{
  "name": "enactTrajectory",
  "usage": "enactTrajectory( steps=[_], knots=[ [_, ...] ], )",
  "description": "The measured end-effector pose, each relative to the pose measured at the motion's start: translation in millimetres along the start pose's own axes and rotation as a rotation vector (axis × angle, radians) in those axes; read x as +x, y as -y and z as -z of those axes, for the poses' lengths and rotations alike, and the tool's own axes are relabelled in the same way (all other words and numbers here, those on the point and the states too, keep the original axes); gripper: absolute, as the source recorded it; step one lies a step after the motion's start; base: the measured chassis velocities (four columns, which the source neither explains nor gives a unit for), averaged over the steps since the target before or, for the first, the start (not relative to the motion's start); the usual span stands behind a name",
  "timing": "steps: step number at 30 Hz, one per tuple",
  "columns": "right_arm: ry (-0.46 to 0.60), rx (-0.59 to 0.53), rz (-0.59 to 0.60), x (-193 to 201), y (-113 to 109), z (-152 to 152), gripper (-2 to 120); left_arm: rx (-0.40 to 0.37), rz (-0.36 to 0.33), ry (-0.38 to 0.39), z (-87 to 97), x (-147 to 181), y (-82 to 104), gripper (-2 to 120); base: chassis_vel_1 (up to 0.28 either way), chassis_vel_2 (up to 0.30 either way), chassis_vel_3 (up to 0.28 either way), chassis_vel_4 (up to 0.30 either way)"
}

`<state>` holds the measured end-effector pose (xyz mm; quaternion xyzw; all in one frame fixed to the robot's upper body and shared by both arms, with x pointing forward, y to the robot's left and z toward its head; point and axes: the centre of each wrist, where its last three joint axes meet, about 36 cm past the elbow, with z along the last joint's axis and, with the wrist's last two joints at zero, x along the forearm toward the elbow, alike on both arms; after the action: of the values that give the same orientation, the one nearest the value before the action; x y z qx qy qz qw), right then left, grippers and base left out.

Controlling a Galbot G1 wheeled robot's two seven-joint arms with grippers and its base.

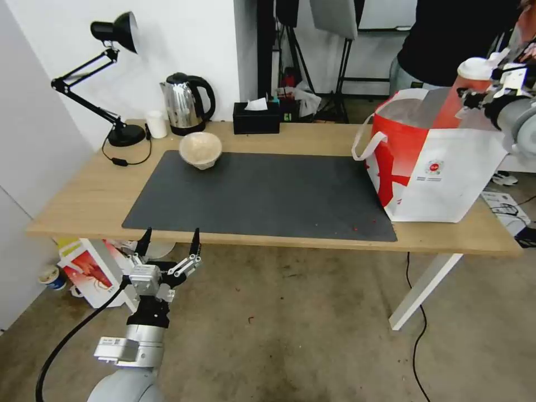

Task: Pick up the trash from the table and place it into the takeout bag.

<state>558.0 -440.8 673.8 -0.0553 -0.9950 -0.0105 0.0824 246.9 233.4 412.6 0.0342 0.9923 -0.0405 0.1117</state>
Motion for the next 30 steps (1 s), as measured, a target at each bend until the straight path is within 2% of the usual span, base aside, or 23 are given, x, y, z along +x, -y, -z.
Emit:
enactTrajectory(
  steps=[6, 7, 16, 18, 22, 30],
  knots=[
    [0.020, 0.045, 0.001, -3, -3, -6, 43, -0.002, -0.003, 0.001, 0.4, 0, -0.1, 99, 0.000, 0.000, 0.000, 0.000],
    [0.020, 0.045, 0.001, -3, -3, -6, 43, -0.002, -0.003, 0.001, 0.4, 0, -0.1, 99, 0.000, 0.000, 0.000, 0.000],
    [-0.001, 0.099, 0.021, 1, -11, -7, 80, 0.000, -0.003, 0.011, 4.2, 0, 0.9, 100, 0.000, 0.000, 0.000, 0.000],
    [-0.001, 0.099, 0.021, 1, -11, -7, 80, 0.000, -0.003, 0.011, 4.2, 0, 0.9, 100, 0.000, 0.000, 0.000, 0.000],
    [-0.004, 0.104, 0.023, 1, -12, -7, 97, 0.000, -0.002, 0.012, 4.8, 1, 0.8, 99, 0.000, 0.000, 0.000, 0.000],
    [-0.016, 0.136, 0.017, 6, -12, -4, 100, 0.000, -0.003, 0.024, 9.1, 1, 1.2, 99, 0.000, 0.000, 0.000, 0.000]
  ],
)
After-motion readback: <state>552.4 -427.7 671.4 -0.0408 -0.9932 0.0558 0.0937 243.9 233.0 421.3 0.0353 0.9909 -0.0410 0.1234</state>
